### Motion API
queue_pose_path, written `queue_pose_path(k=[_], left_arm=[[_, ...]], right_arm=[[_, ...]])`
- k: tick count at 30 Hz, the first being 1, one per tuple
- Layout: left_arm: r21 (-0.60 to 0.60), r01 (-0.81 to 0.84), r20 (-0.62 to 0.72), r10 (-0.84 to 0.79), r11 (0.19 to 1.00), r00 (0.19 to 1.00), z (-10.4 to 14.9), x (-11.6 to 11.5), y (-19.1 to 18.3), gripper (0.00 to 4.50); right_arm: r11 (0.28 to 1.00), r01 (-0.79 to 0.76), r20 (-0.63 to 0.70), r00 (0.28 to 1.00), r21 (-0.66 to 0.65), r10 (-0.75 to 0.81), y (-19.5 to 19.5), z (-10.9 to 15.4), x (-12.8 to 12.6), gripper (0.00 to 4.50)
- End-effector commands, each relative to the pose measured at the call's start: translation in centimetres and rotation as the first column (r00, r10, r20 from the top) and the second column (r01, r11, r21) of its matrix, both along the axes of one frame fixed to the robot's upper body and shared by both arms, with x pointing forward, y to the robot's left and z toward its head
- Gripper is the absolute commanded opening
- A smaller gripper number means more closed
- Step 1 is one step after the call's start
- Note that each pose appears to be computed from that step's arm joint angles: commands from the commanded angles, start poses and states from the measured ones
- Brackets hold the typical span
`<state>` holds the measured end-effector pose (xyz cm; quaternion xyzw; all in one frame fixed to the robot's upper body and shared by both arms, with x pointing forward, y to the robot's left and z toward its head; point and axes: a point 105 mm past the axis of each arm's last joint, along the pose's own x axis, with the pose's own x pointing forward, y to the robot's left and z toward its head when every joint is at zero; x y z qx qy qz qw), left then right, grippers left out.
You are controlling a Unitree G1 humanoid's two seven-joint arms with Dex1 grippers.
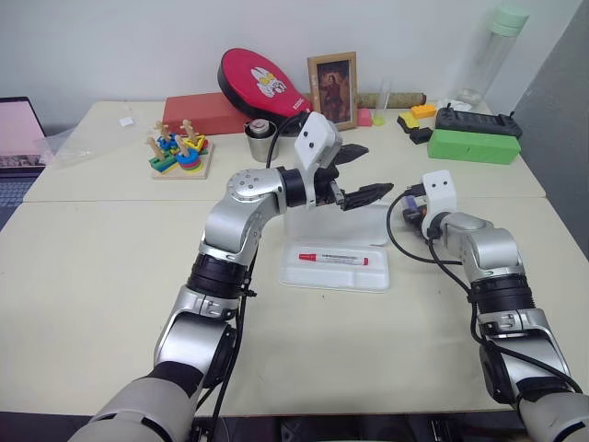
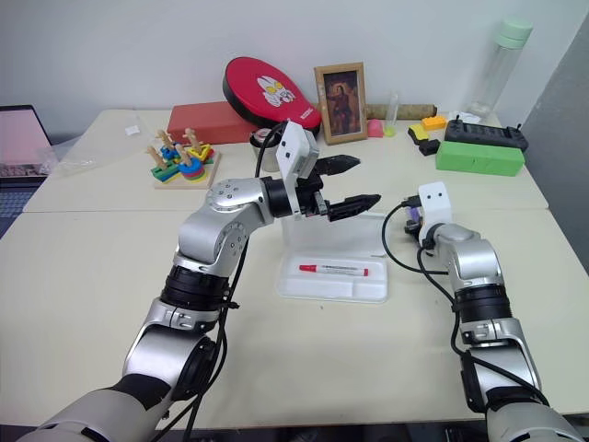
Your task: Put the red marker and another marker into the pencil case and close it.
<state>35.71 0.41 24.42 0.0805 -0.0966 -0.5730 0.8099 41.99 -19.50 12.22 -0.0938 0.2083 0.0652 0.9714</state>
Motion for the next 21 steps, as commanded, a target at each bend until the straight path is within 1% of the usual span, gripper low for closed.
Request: queue_pose_path(k=[1, 6, 8, 10, 11, 13, 14, 15, 16, 17, 19, 21], left_arm=[[-0.025, 0.023, 0.033, -0.023, 0.999, 0.999, 1.0, -0.7, -0.1, 4.5], [-0.036, 0.019, 0.03, -0.018, 0.999, 0.999, 0.9, -0.7, 0.0, 4.5], [-0.041, 0.021, 0.028, -0.02, 0.999, 0.999, 1.0, -0.7, 0.1, 4.5], [-0.033, 0.024, 0.034, -0.023, 0.999, 0.999, 1.1, -0.8, 0.3, 4.5], [-0.033, 0.027, 0.035, -0.026, 0.999, 0.999, 1.1, -0.9, 0.5, 4.5], [-0.045, 0.044, 0.03, -0.042, 0.998, 0.999, 1.4, -1.4, 1.7, 4.5], [-0.046, 0.046, 0.027, -0.045, 0.998, 0.999, 1.5, -1.7, 2.6, 4.5], [-0.041, 0.041, 0.025, -0.04, 0.998, 0.999, 1.4, -2.1, 3.7, 4.5], [-0.032, 0.031, 0.022, -0.03, 0.999, 0.999, 1.3, -2.4, 4.7, 4.5], [-0.023, 0.027, 0.013, -0.026, 0.999, 1.0, 1.2, -2.7, 5.5, 4.5], [0.001, 0.027, -0.003, -0.027, 1.0, 1.0, 0.8, -3.5, 6.8, 4.5], [0.047, 0.01, -0.012, -0.009, 0.999, 1.0, 0.3, -4.6, 8.8, 4.5]], right_arm=[[0.999, 0.031, 0.013, 0.999, -0.011, -0.031, -1.0, 0.6, 0.3, 1.08], [0.999, 0.035, 0.049, 0.998, 0.017, -0.036, -1.2, 1.6, 0.6, 1.08], [0.999, 0.006, 0.125, 0.992, 0.043, -0.011, -0.9, 3.6, 0.9, 1.08], [0.999, -0.034, 0.179, 0.983, 0.037, 0.027, -0.7, 5.3, 1.0, 1.08], [0.998, -0.057, 0.217, 0.975, 0.014, 0.053, -0.6, 6.4, 1.1, 1.08], [0.98, -0.2, 0.351, 0.917, -0.013, 0.191, 1.1, 10.4, 0.7, 1.08], [0.954, -0.298, 0.413, 0.864, -0.037, 0.286, 2.3, 12.5, 0.0, 1.08], [0.9, -0.432, 0.453, 0.792, -0.056, 0.409, 4.1, 14.3, -1.3, 1.08], [0.835, -0.544, 0.471, 0.717, -0.085, 0.515, 5.5, 15.4, -2.8, 1.08], [0.784, -0.613, 0.474, 0.665, -0.095, 0.577, 6.4, 16.0, -3.7, 1.08], [0.71, -0.698, 0.464, 0.601, -0.09, 0.65, 7.4, 16.6, -5.0, 1.08], [0.611, -0.784, 0.426, 0.518, -0.109, 0.742, 8.5, 16.8, -6.2, 1.08]])
